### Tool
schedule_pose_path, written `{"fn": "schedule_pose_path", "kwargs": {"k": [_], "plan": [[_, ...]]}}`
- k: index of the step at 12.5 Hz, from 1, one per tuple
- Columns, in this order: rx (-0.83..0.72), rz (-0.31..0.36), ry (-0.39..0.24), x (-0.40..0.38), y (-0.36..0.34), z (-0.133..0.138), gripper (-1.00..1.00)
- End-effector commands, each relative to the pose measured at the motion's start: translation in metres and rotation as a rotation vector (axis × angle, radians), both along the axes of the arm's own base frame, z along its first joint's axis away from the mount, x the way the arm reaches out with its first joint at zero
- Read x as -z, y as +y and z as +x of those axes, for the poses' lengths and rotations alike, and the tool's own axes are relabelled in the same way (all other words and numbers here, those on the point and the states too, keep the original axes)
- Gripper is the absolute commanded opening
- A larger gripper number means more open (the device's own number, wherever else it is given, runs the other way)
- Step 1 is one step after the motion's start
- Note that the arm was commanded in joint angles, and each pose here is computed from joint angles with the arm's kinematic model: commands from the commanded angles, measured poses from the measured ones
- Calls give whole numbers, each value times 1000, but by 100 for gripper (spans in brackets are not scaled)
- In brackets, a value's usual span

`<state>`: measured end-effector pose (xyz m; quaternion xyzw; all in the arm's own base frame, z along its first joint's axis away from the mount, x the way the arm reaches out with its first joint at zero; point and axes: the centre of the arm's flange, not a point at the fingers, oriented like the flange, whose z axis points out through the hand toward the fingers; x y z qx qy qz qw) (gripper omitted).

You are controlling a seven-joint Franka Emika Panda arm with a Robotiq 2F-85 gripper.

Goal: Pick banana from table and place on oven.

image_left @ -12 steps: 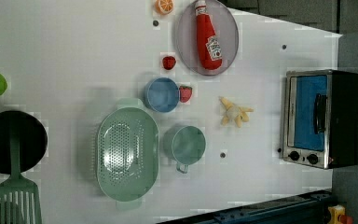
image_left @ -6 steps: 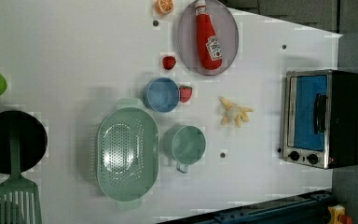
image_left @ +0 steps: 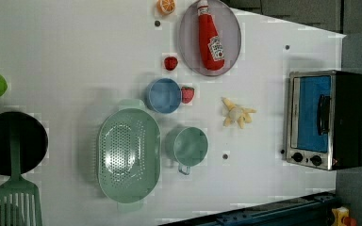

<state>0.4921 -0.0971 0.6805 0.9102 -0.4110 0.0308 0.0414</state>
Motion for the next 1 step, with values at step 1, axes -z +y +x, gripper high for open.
{"fn": "schedule_pose_path", "kwargs": {"k": [1], "plan": [[228,16,48,28,32,11,100]]}}
